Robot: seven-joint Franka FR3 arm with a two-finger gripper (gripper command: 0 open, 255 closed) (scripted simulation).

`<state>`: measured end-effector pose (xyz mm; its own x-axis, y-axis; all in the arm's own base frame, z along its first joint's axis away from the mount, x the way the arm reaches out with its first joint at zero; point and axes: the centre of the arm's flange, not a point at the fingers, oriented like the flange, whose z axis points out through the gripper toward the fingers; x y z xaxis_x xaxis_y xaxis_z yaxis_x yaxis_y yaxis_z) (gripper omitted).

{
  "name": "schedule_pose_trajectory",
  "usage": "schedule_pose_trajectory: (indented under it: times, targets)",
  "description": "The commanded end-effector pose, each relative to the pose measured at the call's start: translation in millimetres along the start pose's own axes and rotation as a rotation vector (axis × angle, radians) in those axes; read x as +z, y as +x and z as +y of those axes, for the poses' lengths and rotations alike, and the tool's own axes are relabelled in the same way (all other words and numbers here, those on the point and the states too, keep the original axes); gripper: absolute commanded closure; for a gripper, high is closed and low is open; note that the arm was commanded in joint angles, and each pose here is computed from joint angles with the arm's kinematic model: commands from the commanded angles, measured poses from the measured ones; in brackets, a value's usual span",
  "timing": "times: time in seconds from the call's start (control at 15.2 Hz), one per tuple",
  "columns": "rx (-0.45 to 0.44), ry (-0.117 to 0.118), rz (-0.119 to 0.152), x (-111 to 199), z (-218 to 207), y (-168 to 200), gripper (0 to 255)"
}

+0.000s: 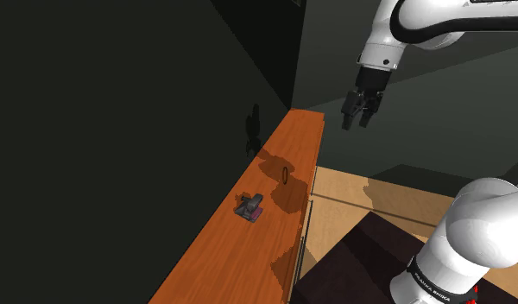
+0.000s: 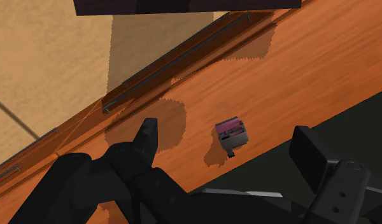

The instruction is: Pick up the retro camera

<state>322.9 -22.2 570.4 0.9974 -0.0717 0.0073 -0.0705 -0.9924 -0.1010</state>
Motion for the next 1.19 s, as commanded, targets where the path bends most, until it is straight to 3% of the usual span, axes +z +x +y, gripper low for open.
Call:
schedule_pose_trajectory:
  times: [0.0,1.12]
  targets:
    - [0.0,0.0,0.0,0.0,0.0,0.0,0]
    - [-0.034,-0.036,0.016,172.4,-50.3,134.1,0]
